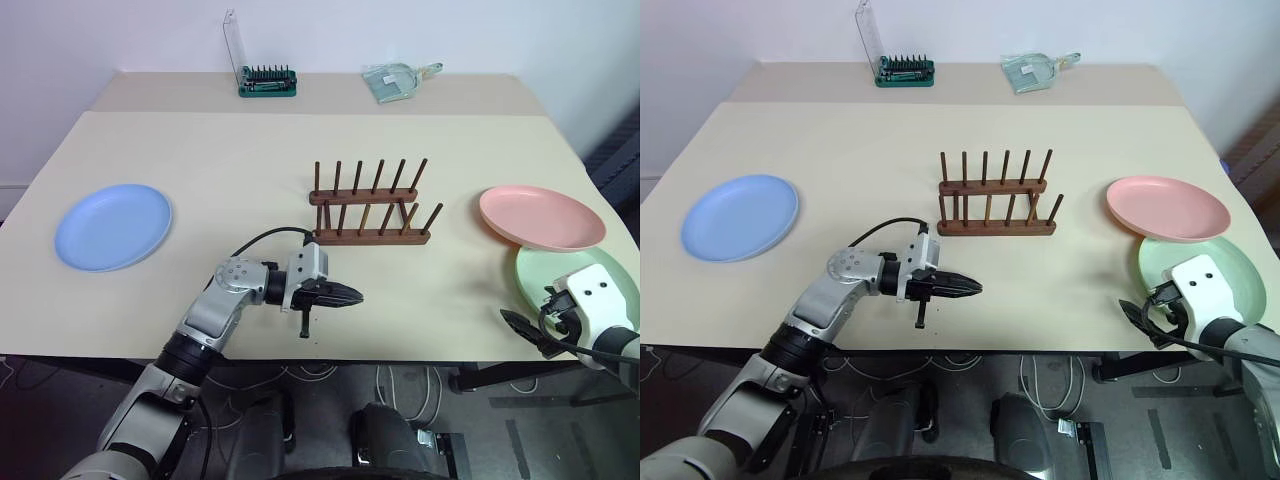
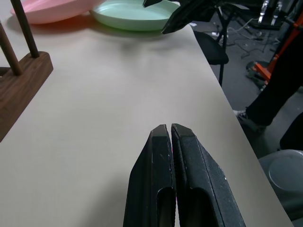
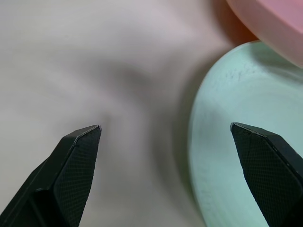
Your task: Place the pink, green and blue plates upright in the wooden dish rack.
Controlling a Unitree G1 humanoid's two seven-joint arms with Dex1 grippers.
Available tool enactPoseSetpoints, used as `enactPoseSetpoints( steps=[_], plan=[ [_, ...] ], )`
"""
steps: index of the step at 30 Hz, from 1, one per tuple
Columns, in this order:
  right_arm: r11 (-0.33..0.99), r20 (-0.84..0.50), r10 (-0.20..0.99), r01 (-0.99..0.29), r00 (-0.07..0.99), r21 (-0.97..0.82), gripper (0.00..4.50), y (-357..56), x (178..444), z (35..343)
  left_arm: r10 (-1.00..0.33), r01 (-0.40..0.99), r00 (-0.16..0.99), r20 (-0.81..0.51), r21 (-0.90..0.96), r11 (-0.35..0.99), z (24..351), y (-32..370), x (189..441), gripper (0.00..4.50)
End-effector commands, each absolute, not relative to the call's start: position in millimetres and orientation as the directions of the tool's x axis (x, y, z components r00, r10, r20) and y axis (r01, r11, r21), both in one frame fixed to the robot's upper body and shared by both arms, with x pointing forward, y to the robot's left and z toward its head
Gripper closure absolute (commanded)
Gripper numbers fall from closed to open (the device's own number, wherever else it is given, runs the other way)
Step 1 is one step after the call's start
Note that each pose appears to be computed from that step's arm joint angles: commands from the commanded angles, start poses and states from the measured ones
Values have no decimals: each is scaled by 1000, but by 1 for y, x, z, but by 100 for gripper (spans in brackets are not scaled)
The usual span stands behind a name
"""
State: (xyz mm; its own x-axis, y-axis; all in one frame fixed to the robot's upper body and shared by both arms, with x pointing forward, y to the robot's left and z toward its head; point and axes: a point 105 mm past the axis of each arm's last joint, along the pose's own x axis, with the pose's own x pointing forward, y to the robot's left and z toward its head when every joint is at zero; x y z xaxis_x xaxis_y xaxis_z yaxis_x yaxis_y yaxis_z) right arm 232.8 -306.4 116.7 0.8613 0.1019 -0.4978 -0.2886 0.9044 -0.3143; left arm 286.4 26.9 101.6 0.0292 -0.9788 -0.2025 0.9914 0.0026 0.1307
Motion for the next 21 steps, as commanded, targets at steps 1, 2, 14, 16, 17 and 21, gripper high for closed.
enactPoseSetpoints(
  steps=[1,2,14,16,17,21],
  plan=[
    [884,-473,91,-290,877,-368,4,-311,240,124,-983,986,60,-171,166,31,111,29,288,441],
    [883,-454,88,-281,887,-377,4,-313,245,127,-983,986,66,-170,165,38,111,30,288,441],
    [768,-364,165,-351,917,-536,4,-307,326,169,-984,982,96,-149,177,69,116,31,292,441],
    [766,-398,158,-367,904,-528,4,-311,344,161,-985,977,122,-123,191,97,120,29,296,441],
    [766,-416,158,-377,896,-520,4,-313,352,157,-984,972,143,-103,200,120,123,28,299,441],
    [768,-465,152,-401,872,-499,4,-319,371,148,-971,952,234,-40,211,221,133,29,311,441]
  ],
)
